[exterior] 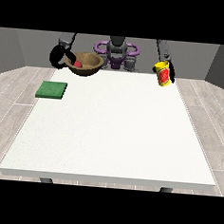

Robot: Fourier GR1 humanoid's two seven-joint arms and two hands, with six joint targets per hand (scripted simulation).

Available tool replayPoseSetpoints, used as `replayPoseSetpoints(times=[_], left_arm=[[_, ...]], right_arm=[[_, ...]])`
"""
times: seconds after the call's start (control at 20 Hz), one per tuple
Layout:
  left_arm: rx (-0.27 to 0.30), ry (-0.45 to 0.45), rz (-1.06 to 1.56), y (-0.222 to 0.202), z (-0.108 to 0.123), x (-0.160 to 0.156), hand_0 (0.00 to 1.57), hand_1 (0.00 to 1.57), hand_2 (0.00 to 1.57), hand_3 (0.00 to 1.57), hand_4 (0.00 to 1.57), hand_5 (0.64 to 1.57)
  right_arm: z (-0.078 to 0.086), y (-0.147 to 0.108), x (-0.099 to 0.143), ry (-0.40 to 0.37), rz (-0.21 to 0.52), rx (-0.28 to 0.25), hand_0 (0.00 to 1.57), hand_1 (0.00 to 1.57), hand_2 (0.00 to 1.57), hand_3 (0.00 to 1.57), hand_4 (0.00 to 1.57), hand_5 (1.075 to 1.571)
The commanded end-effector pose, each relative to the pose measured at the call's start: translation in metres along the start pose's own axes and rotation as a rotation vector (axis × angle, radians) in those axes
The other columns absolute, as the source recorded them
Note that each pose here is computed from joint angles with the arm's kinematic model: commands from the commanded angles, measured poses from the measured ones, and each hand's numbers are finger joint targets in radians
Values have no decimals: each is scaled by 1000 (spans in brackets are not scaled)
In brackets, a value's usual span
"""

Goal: Pick the cup and pour the ball into the bowl, then pick the bowl and place it on the pad

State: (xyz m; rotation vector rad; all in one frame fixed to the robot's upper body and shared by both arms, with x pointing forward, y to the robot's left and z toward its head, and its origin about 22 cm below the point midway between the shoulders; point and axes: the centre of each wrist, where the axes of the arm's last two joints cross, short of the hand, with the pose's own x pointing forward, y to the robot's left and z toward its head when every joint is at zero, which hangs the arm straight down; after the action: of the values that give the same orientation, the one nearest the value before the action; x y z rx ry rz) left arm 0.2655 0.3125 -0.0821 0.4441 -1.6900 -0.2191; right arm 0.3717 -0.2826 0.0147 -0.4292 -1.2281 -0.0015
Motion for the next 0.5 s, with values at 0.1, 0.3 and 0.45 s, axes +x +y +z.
replayPoseSetpoints(times=[0.1, 0.3, 0.45], left_arm=[[-9, -99, 12, -32, -1, 12, 0, 0, 0, 0, 981, 1405], [14, -226, 23, -41, -23, 34, 0, 0, 0, 0, 993, 1429], [52, -299, 15, -30, -32, 41, 0, 0, 0, 0, 1016, 1426]], right_arm=[[-10, -77, 0, -53, 25, -93, 1571, 1571, 1571, 345, 929, 1548], [-13, -141, 1, -121, 76, -145, 1571, 1571, 1571, 0, 1001, 1566], [-7, -184, -14, -214, -6, -196, 1571, 1571, 1571, 0, 1026, 1569]])
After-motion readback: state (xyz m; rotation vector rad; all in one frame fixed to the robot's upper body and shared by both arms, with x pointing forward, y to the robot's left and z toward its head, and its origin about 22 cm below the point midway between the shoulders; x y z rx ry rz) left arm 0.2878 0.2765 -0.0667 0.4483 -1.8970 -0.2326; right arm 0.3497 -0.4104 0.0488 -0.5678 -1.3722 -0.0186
